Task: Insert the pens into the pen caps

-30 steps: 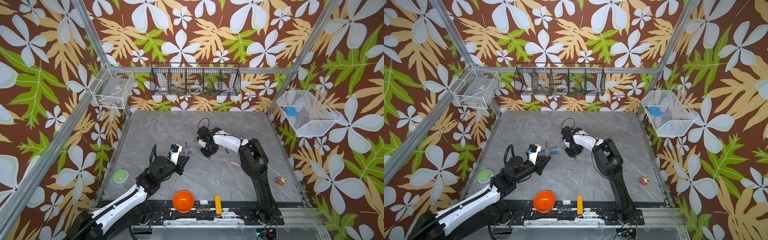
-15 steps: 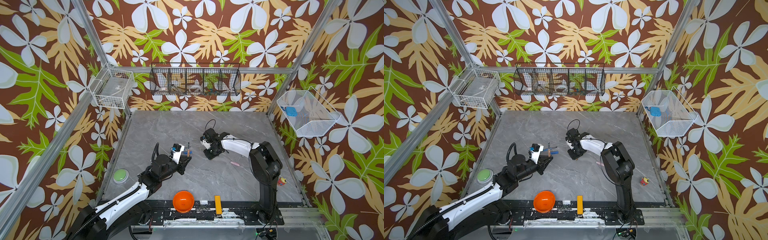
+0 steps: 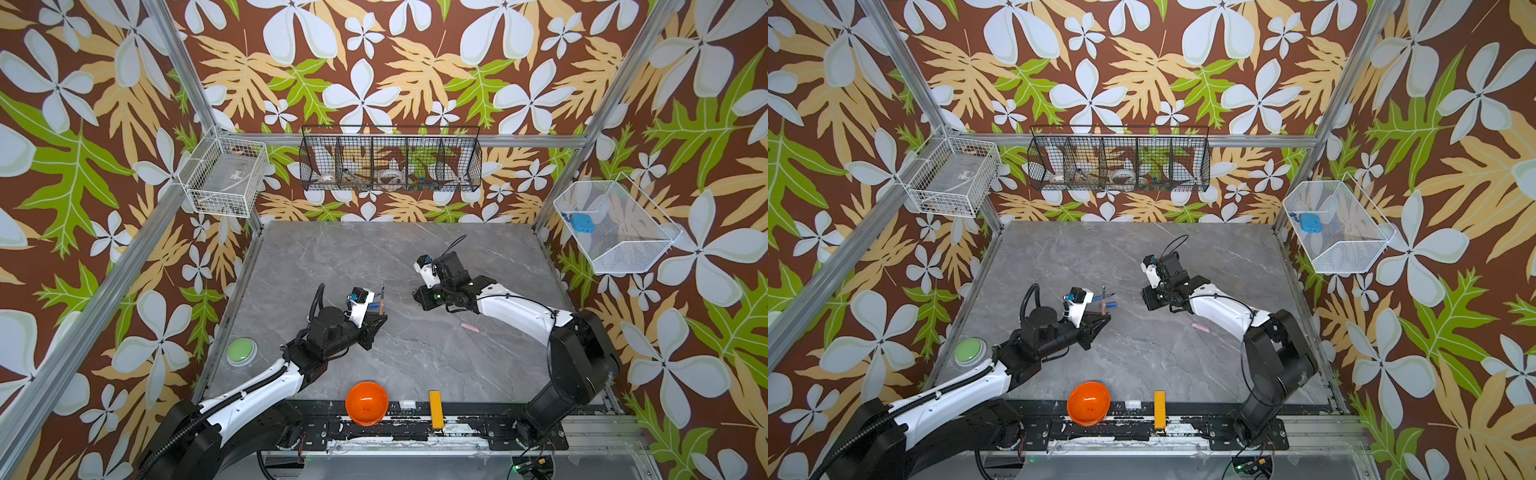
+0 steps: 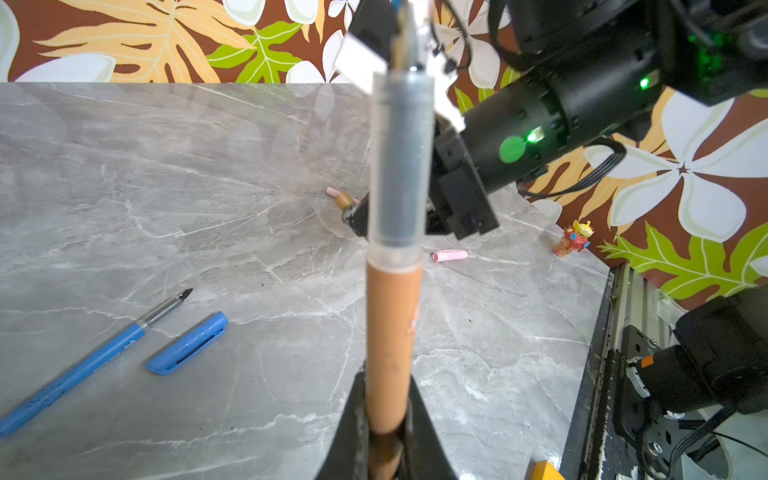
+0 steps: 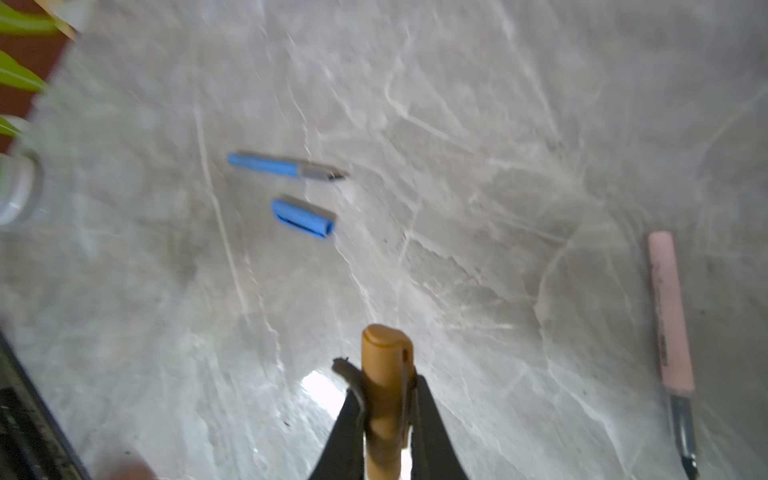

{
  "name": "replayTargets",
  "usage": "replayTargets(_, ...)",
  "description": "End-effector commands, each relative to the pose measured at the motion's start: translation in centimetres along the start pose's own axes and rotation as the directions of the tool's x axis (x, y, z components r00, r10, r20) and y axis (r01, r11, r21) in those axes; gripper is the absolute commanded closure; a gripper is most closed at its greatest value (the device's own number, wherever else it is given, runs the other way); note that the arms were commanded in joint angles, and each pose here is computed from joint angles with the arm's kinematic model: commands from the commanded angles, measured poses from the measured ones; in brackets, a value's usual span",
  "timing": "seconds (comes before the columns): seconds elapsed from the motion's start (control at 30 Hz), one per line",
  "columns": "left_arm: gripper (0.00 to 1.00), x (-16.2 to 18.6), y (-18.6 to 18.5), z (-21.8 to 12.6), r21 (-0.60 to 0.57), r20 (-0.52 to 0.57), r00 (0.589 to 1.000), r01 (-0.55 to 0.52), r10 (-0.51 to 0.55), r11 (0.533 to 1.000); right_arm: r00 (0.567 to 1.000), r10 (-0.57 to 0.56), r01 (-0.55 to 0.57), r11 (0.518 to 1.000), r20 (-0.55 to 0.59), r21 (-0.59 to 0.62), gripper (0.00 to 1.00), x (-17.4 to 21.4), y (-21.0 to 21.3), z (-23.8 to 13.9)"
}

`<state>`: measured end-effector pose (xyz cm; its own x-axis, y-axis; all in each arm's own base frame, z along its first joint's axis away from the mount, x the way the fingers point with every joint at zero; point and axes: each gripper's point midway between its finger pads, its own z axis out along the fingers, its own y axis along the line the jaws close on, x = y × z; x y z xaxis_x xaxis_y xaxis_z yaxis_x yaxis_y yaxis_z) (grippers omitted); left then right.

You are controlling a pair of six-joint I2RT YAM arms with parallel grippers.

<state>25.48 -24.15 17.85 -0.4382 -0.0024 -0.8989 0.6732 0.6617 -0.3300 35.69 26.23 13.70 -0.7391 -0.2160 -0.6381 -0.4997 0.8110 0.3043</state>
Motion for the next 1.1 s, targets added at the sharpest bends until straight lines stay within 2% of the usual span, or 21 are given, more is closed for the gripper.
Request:
replayTargets(0.0, 1.0, -1.7, -1.1, 0.1, 0.037, 0.048, 0.999, -0.022, 0.02, 0.999, 0.982, 0.039, -0.01, 0.988, 0.182, -0.156, 0.83, -4.3, 3.1, -2.2)
replayTargets(0.2, 1.0, -2.5, -1.8, 0.2, 0.06, 0.053, 0.998, -0.038, 0.035, 0.997, 0.938, 0.097, 0.011, 0.951, 0.333, -0.31, 0.82, -7.9, 6.4, -6.4)
replayTargets(0.43, 1.0, -1.8, -1.7, 0.7, 0.068, 0.02, 1.0, -0.013, 0.011, 0.998, 0.891, 0.135, 0.04, 0.928, 0.433, -0.371, 0.82, -10.1, 7.9, -9.3)
replayTargets(0.73, 1.0, -1.4, -1.6, 0.9, 0.063, 0.008, 1.0, -0.02, 0.02, 0.998, 0.863, 0.19, 0.077, 0.866, 0.468, -0.494, 0.81, -11.5, 9.9, -10.7)
replayTargets(1.07, 1.0, -1.4, -1.7, 0.9, 0.065, 0.007, 1.0, -0.017, 0.017, 0.998, 0.878, 0.198, 0.106, 0.808, 0.436, -0.58, 0.81, -11.4, 12.1, -10.6)
